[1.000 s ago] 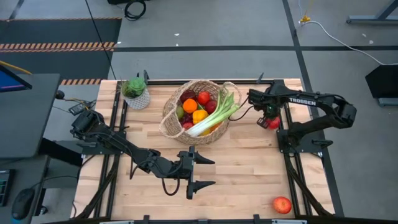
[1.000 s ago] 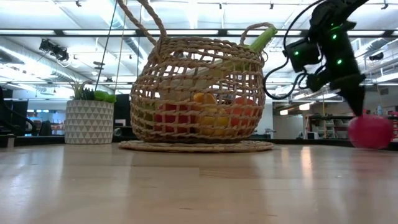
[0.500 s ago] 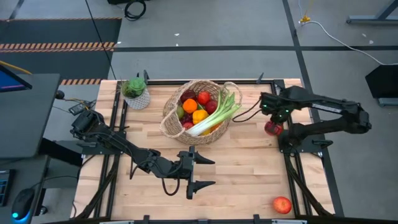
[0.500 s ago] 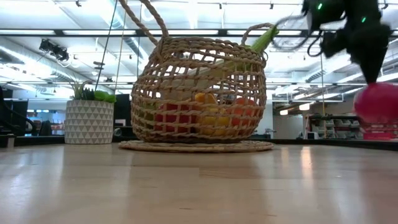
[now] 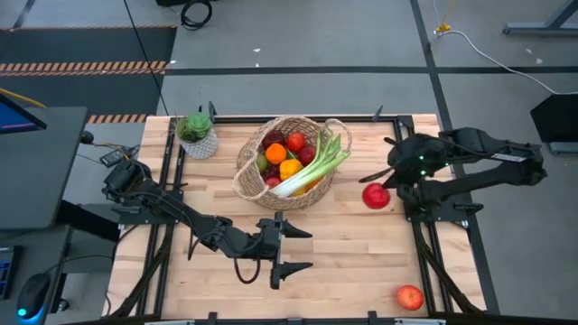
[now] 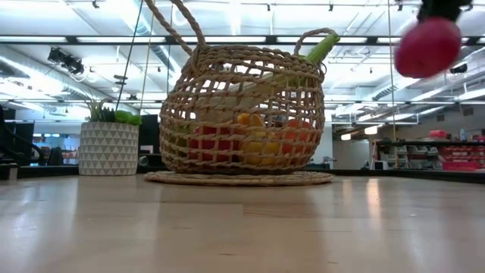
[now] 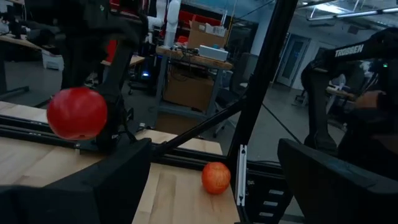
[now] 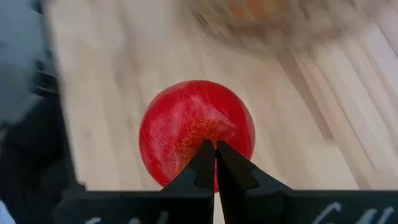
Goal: Build produce basket
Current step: Put the apple into the basket
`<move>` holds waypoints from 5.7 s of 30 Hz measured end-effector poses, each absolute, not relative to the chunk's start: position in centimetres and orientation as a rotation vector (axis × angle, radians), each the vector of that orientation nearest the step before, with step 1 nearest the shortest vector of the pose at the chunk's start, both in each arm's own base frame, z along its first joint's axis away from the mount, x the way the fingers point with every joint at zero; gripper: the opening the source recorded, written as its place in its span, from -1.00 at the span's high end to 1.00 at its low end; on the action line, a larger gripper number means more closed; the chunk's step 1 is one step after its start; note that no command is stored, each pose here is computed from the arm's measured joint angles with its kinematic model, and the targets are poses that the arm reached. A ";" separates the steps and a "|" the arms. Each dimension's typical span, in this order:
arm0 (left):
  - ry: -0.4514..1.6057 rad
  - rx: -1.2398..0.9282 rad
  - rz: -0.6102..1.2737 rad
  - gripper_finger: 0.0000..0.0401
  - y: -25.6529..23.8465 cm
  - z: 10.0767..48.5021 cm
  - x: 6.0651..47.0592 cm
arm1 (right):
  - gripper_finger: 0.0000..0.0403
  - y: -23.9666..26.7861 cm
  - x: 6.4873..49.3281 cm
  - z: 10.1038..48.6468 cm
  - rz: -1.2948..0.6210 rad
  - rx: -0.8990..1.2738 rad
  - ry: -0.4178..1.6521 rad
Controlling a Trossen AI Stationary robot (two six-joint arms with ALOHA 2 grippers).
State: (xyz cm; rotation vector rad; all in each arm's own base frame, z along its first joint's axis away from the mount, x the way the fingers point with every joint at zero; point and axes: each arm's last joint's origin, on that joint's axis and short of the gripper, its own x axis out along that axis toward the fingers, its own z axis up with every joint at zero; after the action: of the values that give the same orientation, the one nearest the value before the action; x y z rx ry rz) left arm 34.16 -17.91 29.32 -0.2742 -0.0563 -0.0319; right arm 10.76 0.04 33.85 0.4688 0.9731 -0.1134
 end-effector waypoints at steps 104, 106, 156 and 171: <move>0.051 -0.094 -0.040 -0.77 -19.1 33.8 34.8 | -0.17 19.2 17.7 24.5 -0.017 0.416 1.050; 0.051 -0.092 -0.040 -0.77 -19.1 33.8 34.8 | -0.17 19.8 17.1 24.3 -0.018 0.415 0.998; 0.036 -0.101 -0.119 -0.77 -19.5 34.0 34.7 | -0.17 20.4 15.4 19.9 -0.020 0.489 0.869; 0.037 -0.101 -0.119 -0.77 -19.5 34.0 34.7 | -0.17 21.5 13.7 19.6 0.134 0.527 1.094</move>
State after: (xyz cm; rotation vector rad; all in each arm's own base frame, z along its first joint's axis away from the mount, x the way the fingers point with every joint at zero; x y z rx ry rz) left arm 34.73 -19.52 34.01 -0.1013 0.0367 -0.1186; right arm 13.72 21.50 19.59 0.5270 1.0944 0.1344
